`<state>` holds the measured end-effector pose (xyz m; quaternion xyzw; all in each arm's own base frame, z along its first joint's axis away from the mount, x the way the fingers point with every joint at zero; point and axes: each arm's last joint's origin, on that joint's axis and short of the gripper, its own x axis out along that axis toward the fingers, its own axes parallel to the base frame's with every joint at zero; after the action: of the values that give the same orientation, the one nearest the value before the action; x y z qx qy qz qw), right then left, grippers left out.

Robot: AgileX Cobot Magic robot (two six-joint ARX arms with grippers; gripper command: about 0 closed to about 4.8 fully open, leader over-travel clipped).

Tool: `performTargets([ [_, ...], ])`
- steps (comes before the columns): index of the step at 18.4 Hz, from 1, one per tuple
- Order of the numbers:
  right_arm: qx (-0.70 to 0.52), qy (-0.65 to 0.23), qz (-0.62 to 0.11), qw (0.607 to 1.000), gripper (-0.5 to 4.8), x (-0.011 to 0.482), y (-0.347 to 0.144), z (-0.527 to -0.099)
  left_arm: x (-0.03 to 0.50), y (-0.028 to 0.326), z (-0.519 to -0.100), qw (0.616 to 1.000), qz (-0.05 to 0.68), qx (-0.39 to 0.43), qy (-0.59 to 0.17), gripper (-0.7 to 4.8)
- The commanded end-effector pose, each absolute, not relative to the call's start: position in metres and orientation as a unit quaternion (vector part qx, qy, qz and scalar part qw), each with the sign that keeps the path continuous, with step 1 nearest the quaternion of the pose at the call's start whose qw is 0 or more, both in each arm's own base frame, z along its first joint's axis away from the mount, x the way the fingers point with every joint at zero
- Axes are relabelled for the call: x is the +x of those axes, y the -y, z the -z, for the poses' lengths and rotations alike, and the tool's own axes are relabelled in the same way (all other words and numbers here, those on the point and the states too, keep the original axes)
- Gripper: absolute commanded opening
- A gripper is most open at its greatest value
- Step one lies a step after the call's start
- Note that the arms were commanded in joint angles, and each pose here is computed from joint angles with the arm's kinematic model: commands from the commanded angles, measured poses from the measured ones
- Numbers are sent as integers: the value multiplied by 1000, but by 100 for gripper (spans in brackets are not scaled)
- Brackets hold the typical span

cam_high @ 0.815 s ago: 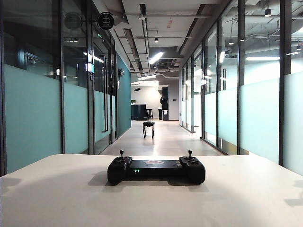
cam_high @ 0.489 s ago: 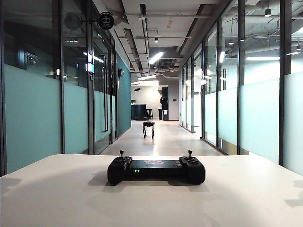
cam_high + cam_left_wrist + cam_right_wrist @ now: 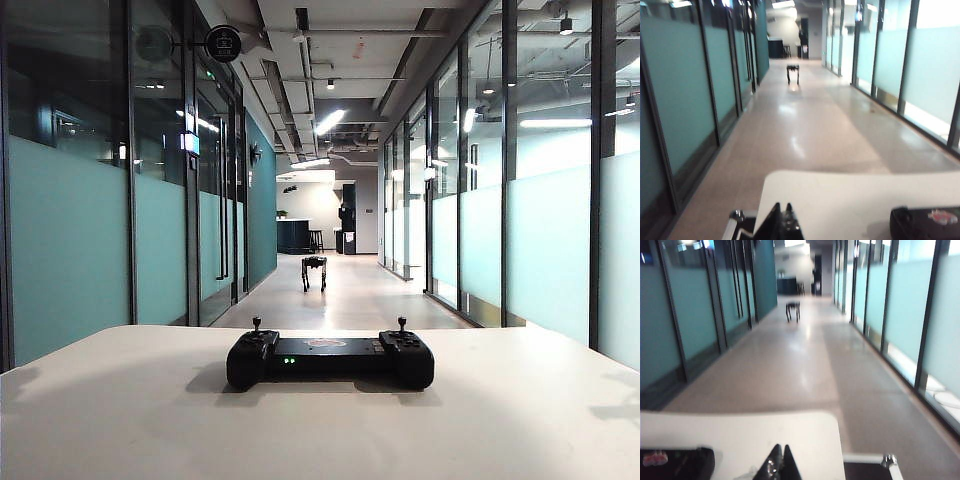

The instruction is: Push the left joystick on the remote control sitting on the white table backward to make the robot dog back up in a straight line until it returns close to you.

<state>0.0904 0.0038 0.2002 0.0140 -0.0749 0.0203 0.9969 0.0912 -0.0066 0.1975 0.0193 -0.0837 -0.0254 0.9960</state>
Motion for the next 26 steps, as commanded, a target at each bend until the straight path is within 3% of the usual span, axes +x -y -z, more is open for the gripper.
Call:
performTargets([
  [1, 12, 92, -24, 995, -5, 88, -4, -214, 92, 6, -205, 996, 23, 16, 87, -5],
  [8, 9, 60, -81, 995, -6, 106, -9, -229, 111, 8, -210, 997, 31, -6, 77, -5],
  [19, 11, 30, -165, 986, -6, 142, -30, -230, 164, 16, -230, 996, 88, -9, -14, -5],
  [26, 7, -21, -156, 988, -5, 159, -56, -212, 205, 27, -229, 991, 114, -30, -61, -5],
])
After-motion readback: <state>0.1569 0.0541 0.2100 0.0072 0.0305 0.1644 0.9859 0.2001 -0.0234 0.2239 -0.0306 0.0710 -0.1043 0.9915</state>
